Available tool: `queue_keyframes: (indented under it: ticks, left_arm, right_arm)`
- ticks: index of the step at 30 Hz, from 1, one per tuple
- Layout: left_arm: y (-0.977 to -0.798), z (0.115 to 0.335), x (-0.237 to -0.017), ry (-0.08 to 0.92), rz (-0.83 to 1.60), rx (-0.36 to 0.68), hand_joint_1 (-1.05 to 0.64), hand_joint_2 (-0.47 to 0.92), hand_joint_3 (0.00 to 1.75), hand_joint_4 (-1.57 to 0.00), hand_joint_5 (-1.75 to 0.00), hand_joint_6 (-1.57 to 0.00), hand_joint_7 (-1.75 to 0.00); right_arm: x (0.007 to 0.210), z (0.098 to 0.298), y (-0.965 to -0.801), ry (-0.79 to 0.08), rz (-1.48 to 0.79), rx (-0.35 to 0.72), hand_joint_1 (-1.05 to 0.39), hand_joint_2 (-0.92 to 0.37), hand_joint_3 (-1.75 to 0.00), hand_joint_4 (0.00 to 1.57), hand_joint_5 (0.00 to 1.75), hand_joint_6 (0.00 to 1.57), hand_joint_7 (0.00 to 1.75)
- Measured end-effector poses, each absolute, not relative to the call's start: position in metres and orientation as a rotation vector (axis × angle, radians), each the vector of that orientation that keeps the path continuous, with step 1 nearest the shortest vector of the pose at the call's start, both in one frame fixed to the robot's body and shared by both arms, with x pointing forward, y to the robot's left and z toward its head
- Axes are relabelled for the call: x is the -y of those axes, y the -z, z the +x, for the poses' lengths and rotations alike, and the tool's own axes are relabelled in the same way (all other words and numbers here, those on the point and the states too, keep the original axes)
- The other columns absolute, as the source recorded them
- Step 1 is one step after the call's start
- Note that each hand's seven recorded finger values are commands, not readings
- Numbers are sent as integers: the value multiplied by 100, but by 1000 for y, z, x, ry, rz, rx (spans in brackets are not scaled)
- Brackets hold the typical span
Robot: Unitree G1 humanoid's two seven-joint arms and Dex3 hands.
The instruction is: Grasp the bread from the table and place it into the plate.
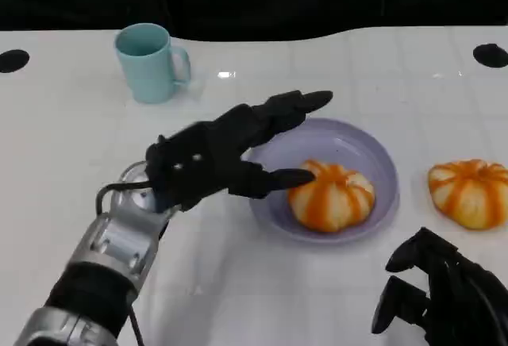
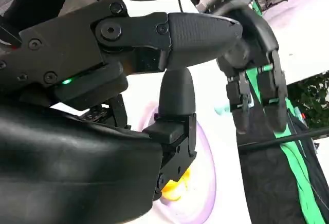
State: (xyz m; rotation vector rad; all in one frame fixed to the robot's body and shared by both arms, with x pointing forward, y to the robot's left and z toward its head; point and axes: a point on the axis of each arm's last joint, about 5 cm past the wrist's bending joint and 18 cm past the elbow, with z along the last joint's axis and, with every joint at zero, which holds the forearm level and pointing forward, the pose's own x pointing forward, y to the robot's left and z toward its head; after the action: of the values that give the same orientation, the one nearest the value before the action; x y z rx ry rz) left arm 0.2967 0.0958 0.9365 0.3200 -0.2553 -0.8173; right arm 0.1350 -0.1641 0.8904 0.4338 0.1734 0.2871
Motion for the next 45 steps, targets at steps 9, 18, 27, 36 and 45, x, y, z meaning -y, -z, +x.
queue_keyframes:
  ticks: [9, 18, 27, 36, 45]
  left_arm:
    - [-916, 275, -116, 740, -6, 271, -78, 92, 40, -39, -77, -53, -15]
    - [-902, 246, -126, 639, -285, 254, -64, 92, 32, -49, -136, -51, -96]
    - [-893, 220, -135, 584, -444, 190, -66, 92, 33, -52, -171, -54, -131]
    - [-885, 198, -140, 522, -536, 122, -62, 92, 39, -74, -175, -53, -169]
    - [-874, 176, -144, 479, -612, 60, -59, 92, 46, -74, -175, -51, -175]
  right_arm:
    - [164, 135, -891, -285, 433, -173, -52, -92, -46, 60, 175, 41, 163]
    - [164, 135, -891, -282, 432, -176, -52, -92, -45, 60, 175, 40, 163]
    - [164, 135, -891, -281, 433, -183, -52, -92, -45, 60, 175, 39, 164]
    - [164, 135, -892, -283, 430, -182, -52, -92, -46, 60, 175, 38, 165]
    - [164, 135, -892, -284, 428, -183, -53, -92, -46, 59, 175, 37, 166]
